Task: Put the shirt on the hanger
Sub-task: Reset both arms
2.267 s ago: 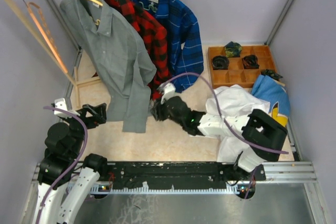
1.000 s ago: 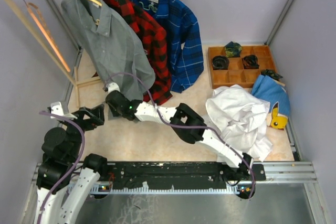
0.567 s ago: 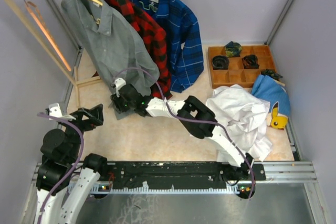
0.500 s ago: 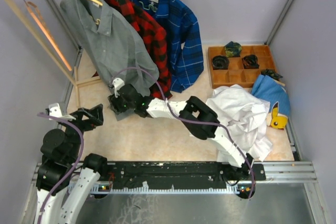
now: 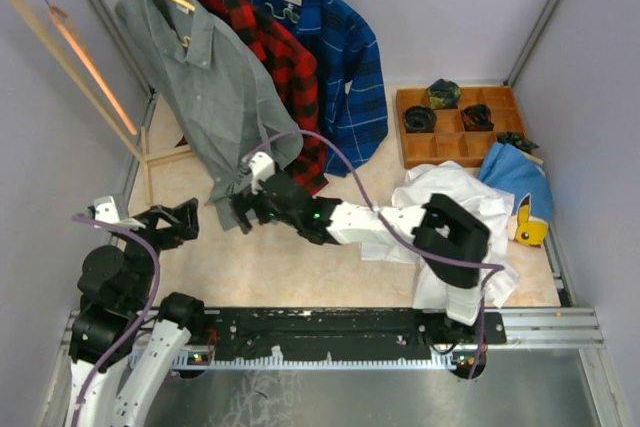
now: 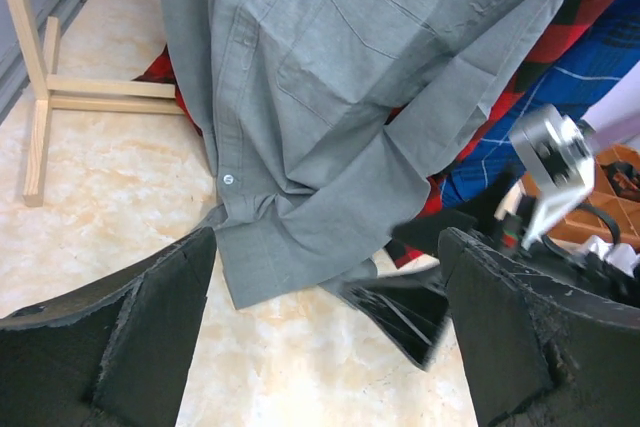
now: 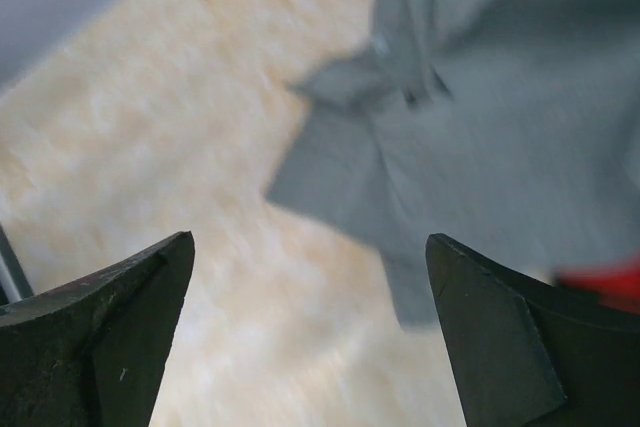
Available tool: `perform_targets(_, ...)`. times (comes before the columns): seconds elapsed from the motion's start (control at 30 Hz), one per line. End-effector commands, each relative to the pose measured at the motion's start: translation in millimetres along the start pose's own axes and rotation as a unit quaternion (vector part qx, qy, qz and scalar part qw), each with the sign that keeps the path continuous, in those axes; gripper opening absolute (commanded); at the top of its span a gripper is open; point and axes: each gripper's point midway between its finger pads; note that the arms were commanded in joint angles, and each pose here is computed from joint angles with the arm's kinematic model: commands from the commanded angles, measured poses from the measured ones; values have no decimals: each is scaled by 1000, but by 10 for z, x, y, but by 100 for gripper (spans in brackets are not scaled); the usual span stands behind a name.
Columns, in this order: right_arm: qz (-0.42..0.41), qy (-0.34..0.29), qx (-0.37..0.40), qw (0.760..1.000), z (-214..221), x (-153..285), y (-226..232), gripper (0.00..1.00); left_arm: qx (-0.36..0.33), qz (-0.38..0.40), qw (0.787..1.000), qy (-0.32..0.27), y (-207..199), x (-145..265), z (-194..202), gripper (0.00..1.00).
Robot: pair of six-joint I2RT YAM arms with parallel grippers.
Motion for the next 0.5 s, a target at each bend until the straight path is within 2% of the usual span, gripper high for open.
perform_targets(0.0, 92, -48, -15, 995, -205, 681, -399, 99, -7, 28, 1000, -5, -113, -34, -53, 99)
perform_targets(0.27, 228, 1, -66, 971, 74, 1918, -1256, 99, -25, 71, 997, 25, -298, -83, -55, 99)
perform_targets(0.37, 257, -32, -54, 964, -124, 2406, -1360, 99, -32, 78, 996, 38, -336, -111, -49, 99)
perform_targets(0.47, 244, -101, -54, 963, -505, 2919, -1308, 99, -38, 68, 996, 43, -308, -149, -49, 99)
Point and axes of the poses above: each gripper's point midway between its finger pads, its own x axis back along the fingers, its own y axis along the line the jaws close on, z = x × y, and after that the axes turned 11 degrees about -x, right-handed
